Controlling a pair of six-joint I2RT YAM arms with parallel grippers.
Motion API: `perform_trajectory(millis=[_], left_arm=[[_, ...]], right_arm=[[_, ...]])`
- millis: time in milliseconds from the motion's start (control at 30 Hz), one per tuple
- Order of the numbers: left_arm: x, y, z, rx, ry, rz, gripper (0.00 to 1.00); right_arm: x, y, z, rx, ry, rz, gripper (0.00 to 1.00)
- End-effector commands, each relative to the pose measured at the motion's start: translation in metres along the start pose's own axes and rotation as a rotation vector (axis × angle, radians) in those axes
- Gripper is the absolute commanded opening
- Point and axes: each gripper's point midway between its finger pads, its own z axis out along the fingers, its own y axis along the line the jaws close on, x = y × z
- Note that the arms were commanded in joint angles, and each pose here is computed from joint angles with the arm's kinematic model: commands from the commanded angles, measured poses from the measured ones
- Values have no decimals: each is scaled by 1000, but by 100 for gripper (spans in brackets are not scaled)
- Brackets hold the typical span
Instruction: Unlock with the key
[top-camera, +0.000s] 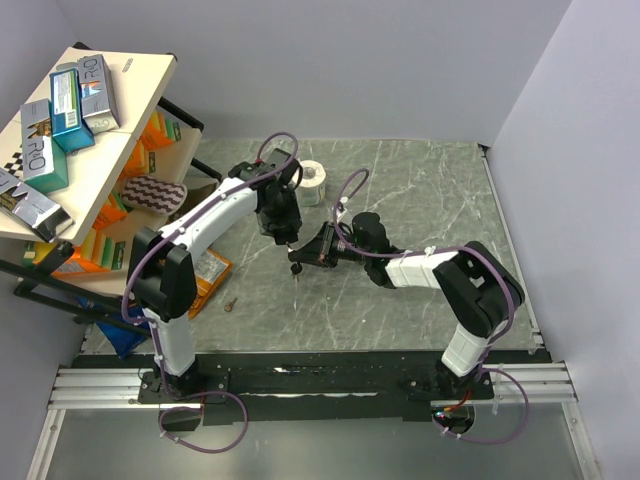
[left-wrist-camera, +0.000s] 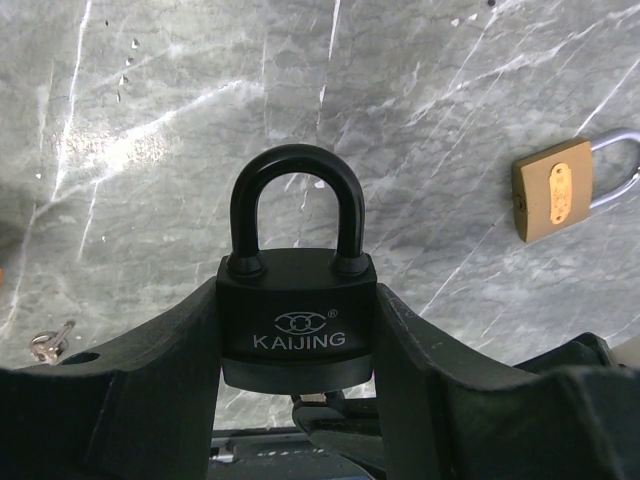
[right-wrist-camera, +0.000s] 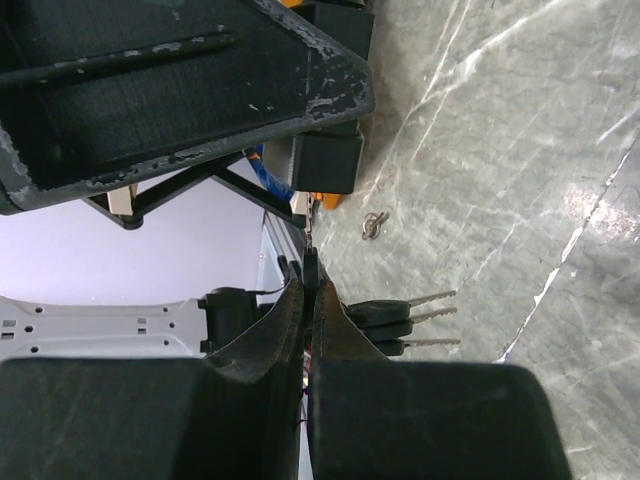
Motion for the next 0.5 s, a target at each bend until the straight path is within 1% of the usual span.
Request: perform_trajectory(millis=[0,233,467], left_arm=[[7,-11,-35,95,-6,-50,1],[12,-11,-34,114,-3,-81,1],[20,-13,-34,137,27,-92,1]], right_arm=[[-46,30,10,-81,-139,-52,0],[-49,27,13,-75,-148,-50,0],[-52,26,16,-73,-151,-56,0]])
